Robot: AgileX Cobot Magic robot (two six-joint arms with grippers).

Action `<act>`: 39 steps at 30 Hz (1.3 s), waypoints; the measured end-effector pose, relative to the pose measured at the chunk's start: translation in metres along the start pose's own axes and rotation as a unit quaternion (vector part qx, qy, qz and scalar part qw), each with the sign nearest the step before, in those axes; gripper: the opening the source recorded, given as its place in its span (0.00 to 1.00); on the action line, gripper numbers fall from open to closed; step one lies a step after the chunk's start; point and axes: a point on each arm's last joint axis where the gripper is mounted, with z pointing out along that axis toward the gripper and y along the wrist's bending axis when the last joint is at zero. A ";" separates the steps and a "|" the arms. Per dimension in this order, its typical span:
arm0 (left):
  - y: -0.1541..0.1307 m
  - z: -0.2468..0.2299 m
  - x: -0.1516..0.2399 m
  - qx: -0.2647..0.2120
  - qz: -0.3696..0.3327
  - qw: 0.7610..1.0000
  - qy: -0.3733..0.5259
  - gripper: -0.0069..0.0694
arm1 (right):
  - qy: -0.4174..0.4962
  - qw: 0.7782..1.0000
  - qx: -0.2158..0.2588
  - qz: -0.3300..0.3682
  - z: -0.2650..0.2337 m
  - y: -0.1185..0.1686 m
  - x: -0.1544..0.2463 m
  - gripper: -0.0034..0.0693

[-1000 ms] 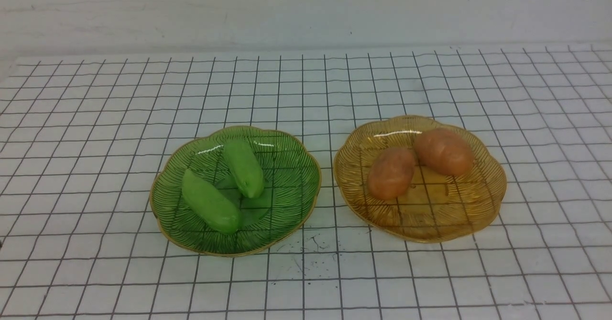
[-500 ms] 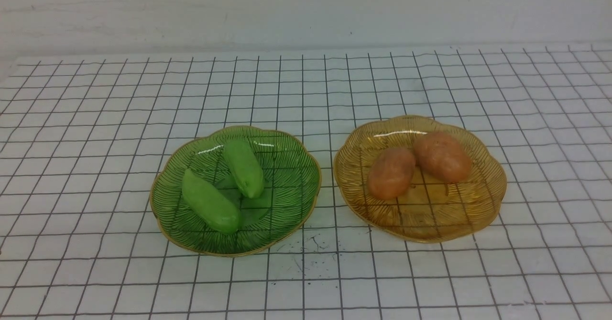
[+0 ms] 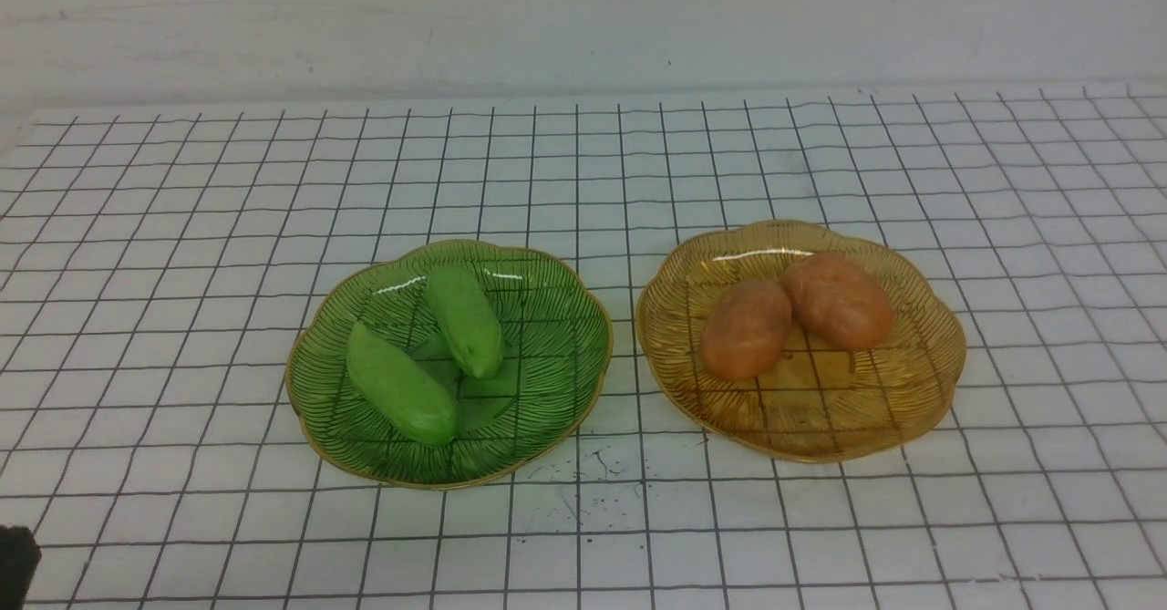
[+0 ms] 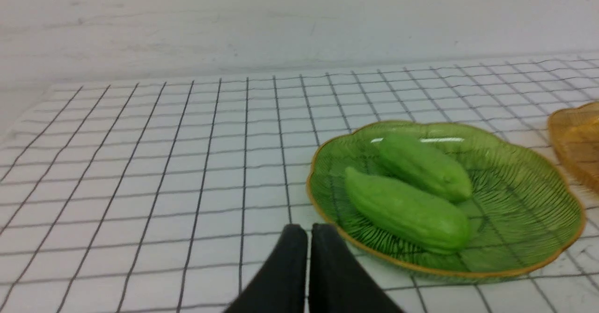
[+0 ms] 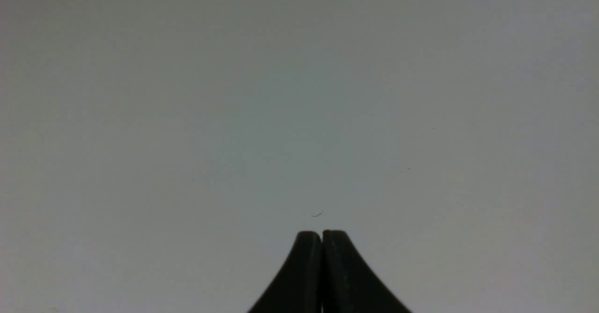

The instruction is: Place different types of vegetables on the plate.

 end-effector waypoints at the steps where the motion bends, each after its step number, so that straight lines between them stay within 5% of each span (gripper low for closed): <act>1: 0.001 0.003 0.015 -0.007 -0.002 1.000 0.009 0.08 | 0.000 1.000 0.000 0.000 0.000 0.000 0.000 0.03; 12: 0.001 0.008 0.048 -0.011 0.016 0.997 0.078 0.08 | 0.002 1.000 0.000 0.000 0.000 0.000 0.000 0.03; 39: 0.001 0.008 0.048 -0.011 0.019 0.997 0.079 0.08 | 0.006 1.000 0.000 -0.008 0.000 0.000 0.001 0.03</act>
